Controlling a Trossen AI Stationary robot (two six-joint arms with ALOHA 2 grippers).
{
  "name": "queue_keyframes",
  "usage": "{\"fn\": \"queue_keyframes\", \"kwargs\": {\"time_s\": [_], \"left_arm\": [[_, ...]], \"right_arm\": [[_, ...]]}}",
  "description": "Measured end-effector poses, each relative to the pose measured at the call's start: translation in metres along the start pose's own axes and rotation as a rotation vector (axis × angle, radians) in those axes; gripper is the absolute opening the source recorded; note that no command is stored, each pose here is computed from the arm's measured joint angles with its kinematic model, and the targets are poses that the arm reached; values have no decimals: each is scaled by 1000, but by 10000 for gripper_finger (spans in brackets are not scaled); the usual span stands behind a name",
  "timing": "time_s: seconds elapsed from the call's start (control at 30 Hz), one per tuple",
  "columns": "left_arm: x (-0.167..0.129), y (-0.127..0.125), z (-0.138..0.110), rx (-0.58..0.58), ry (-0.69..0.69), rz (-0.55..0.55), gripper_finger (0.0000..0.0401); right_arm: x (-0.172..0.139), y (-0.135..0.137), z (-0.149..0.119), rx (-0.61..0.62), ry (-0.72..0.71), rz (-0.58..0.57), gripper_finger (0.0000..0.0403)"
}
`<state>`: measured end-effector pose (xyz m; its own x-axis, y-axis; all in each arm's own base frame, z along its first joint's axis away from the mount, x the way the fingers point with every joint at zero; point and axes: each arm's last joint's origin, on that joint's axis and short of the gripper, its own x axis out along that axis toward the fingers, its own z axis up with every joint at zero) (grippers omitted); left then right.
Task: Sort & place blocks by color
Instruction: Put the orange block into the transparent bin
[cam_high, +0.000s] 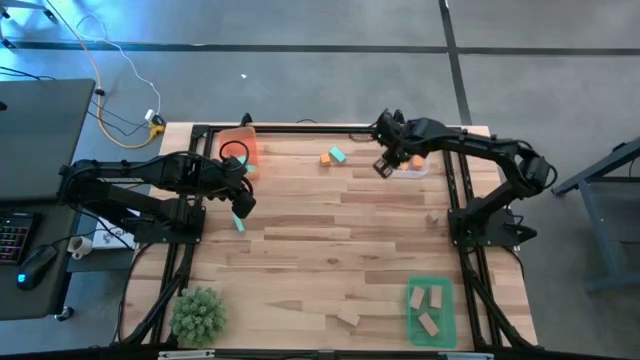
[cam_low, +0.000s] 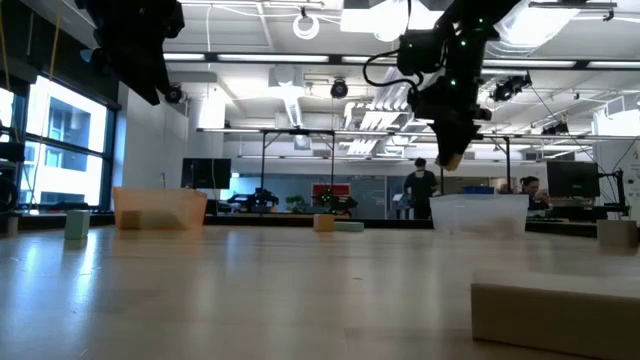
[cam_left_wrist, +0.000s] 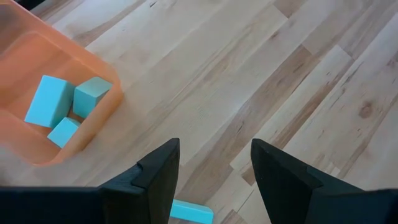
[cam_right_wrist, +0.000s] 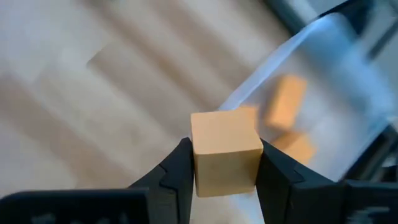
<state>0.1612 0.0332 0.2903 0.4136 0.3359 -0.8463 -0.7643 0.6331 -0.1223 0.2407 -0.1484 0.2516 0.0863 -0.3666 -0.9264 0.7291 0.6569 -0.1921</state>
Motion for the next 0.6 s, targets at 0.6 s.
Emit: {"fn": "queue_keyframes", "kwargs": {"time_s": [0.6], "left_arm": [[0, 1, 1, 3, -21, 26, 186]], "right_arm": [[61, -45, -27, 243, 82, -46, 108]]}}
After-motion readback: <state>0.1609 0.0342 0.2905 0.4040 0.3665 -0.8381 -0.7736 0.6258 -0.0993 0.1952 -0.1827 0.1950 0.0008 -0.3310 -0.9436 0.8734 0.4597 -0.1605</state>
